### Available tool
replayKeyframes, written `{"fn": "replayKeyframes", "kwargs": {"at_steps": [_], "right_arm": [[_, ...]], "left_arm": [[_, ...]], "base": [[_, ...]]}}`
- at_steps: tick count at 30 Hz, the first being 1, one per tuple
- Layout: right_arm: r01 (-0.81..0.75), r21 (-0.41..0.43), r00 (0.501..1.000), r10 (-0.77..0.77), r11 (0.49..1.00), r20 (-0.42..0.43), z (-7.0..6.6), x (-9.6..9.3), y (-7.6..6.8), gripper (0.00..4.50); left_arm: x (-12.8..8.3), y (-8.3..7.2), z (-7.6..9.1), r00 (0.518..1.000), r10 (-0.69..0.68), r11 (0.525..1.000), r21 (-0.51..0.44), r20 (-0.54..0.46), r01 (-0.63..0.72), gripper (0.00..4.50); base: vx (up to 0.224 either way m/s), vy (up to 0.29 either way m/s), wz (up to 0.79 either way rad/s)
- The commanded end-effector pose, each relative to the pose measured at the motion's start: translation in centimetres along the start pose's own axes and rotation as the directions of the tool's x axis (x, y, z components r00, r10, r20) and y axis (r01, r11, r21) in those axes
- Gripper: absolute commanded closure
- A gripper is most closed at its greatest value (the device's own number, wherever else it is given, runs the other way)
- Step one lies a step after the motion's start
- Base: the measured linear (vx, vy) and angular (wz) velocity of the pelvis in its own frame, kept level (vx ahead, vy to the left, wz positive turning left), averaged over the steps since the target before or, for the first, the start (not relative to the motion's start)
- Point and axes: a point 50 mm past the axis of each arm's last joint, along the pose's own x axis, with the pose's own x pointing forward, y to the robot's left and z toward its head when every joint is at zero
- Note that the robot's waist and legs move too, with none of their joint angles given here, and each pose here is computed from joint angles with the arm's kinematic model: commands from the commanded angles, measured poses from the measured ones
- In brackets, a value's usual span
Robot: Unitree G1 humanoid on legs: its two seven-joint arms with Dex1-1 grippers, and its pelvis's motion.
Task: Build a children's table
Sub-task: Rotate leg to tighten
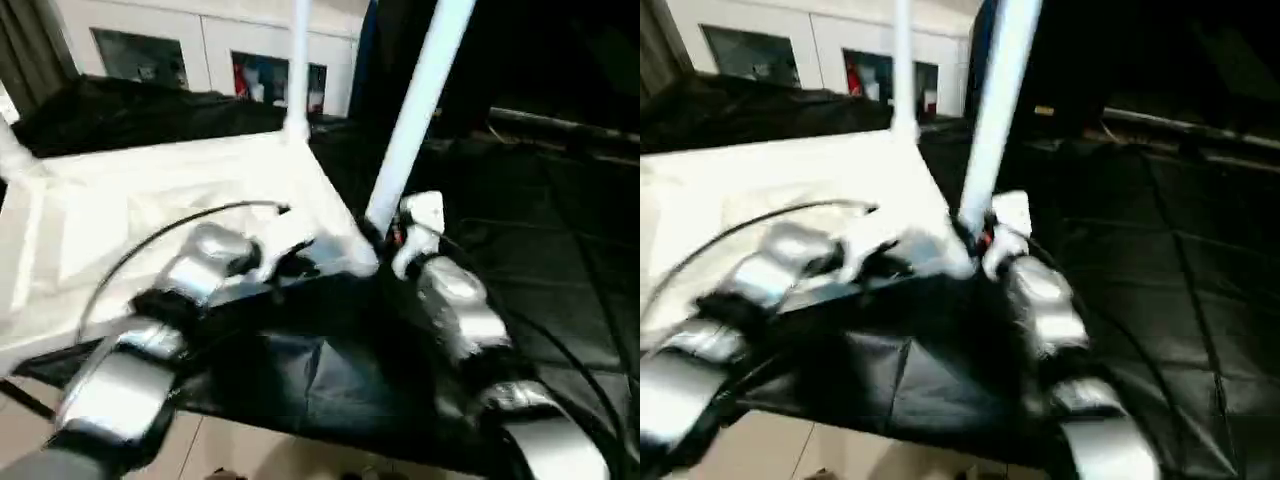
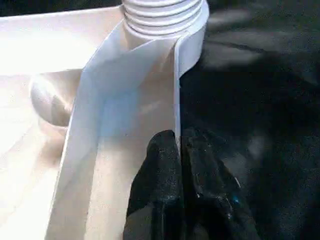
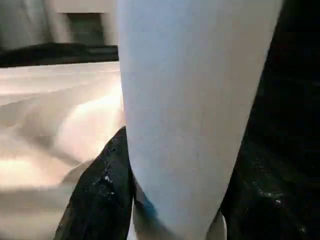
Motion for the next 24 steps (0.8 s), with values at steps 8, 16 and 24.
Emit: {"fn": "replayKeyframes", "kwargs": {"at_steps": [8,16,24], "right_arm": [[0.231,0.062,0.943,-0.208,0.971,-0.259,-5.1,-0.7,0.6,2.62],[0.234,0.049,0.94,-0.213,0.971,-0.267,-5.2,-0.6,0.7,2.62],[0.161,-0.029,0.955,-0.163,0.987,-0.249,-4.6,-0.3,0.8,2.62]], "left_arm": [[2.2,-0.2,2.8,0.989,0.151,0.988,-0.025,-0.002,-0.151,4.5],[2.2,-0.1,2.9,0.988,0.152,0.988,-0.018,-0.006,-0.152,4.5],[2.0,0.1,2.9,0.988,0.151,0.988,-0.016,-0.004,-0.151,4.5]], "base": [[0.0,0.0,0.0],[0.0,0.0,0.0],[0.0,0.0,0.0]]}}
